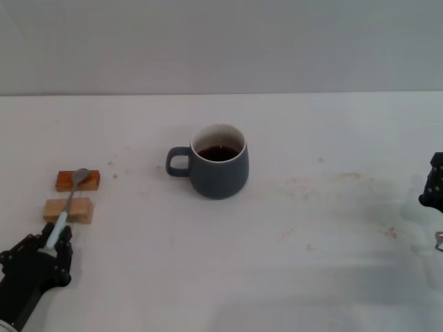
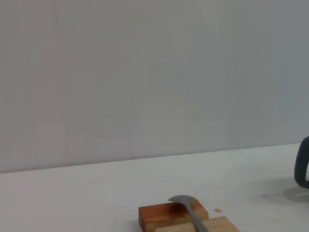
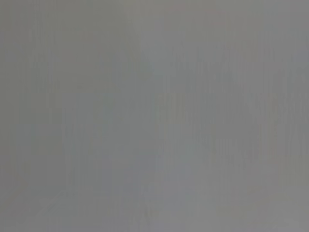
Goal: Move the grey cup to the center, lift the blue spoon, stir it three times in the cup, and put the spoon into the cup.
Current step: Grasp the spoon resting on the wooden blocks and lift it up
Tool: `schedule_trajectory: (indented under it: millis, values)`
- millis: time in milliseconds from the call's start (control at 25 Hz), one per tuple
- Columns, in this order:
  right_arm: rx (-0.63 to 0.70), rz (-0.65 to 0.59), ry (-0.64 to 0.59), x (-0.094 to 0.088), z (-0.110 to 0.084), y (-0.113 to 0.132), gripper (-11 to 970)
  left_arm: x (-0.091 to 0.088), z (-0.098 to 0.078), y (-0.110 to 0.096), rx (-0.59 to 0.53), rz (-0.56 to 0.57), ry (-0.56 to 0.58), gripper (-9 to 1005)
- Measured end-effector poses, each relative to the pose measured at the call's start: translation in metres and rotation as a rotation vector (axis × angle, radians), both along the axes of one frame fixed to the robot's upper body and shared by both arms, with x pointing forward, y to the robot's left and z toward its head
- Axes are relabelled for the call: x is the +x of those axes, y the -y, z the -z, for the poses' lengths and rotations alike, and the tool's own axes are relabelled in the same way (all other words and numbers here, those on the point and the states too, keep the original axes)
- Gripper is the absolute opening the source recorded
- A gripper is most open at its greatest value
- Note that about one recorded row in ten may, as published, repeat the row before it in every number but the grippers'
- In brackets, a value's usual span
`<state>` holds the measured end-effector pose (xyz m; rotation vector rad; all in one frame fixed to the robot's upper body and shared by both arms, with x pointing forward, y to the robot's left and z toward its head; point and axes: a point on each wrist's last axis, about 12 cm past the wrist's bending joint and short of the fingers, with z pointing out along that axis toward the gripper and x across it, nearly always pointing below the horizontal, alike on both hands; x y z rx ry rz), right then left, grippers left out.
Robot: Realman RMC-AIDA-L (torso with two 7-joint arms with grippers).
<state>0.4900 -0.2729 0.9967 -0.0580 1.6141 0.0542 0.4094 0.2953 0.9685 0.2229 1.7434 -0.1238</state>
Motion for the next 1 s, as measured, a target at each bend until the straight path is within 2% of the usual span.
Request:
schedule_trajectory:
  millis: [160, 360, 800, 1000]
  values:
    - [-0.001, 0.001, -0.001, -0.0004, 0.0003, 0.0004, -1, 0.0011, 0.0004, -0.0021, 0.003, -0.01, -0.005, 295]
    - [-0.001, 0.002, 0.001, -0.0006, 0.0001, 0.0007, -1, 0.001, -0.0008, -0.0022, 0.007, -0.004, 0.005, 196]
    - [-0.002, 0.002, 0.001, -0.0007, 0.0002, 0.0011, -1, 0.0, -0.0018, -0.0016, 0.009, -0.002, 0.016, 187]
    - [-0.002, 0.002, 0.001, -0.0007, 0.0002, 0.0011, -1, -0.002, -0.0065, -0.0008, 0.017, 0.004, 0.064, 187]
